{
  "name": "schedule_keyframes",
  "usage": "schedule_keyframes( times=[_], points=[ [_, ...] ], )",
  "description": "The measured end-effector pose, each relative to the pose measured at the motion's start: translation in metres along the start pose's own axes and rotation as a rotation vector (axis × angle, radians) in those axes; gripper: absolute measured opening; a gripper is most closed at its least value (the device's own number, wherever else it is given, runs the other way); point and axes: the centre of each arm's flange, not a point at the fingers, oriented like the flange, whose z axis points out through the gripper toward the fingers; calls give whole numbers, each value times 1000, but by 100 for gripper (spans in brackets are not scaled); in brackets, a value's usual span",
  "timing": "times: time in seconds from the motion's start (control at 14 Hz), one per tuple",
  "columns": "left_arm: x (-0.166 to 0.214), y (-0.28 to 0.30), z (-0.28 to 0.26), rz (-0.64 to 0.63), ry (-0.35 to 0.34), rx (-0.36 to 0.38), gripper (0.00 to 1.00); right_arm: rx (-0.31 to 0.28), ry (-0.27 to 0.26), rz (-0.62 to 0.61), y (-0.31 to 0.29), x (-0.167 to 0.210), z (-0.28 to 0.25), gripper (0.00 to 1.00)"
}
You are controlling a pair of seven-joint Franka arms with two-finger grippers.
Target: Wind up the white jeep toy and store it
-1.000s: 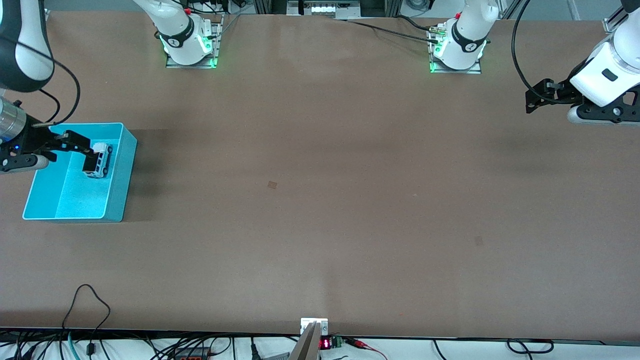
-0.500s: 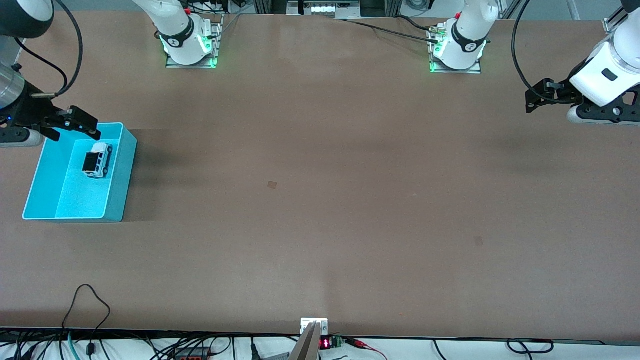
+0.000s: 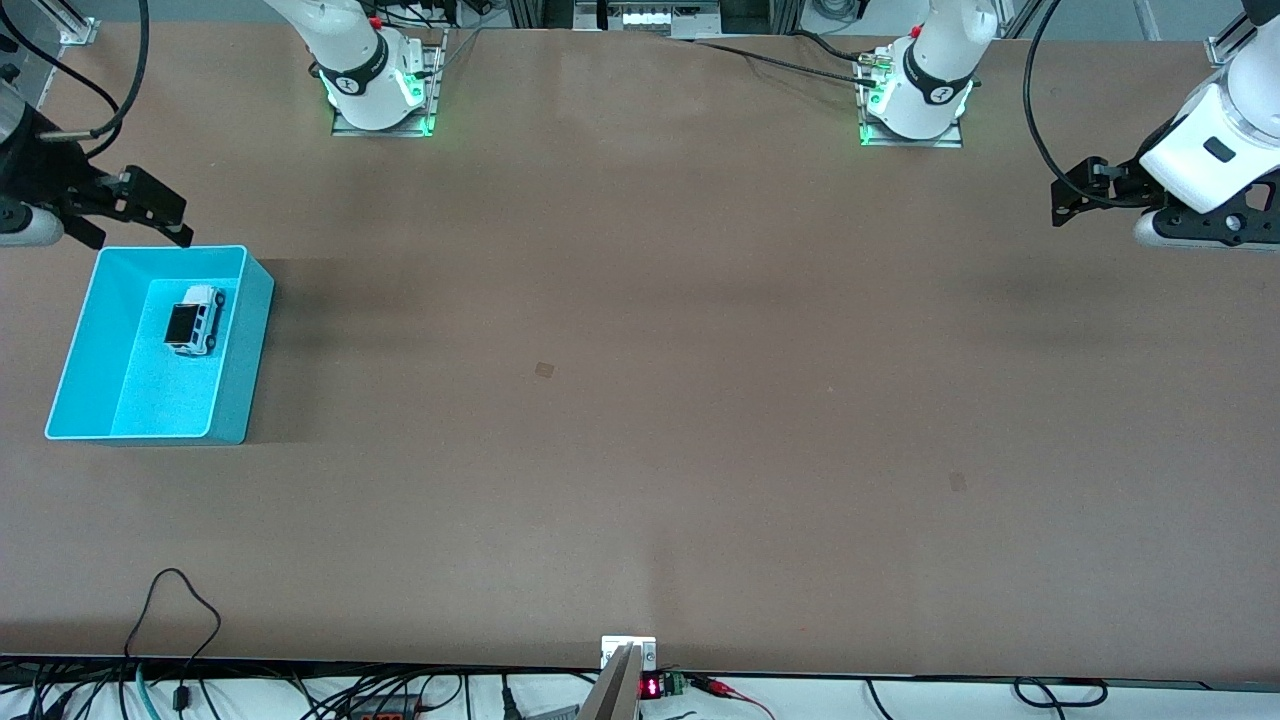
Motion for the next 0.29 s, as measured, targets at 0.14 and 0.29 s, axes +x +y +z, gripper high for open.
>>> schedule_keyframes(
  times=[0.14,0.29],
  points=[
    [0,0,0,0,0,0,100,0,2,0,0,-3,-5,100],
    [0,0,0,0,0,0,100,0,3,3,2,-3,-6,100]
  ],
)
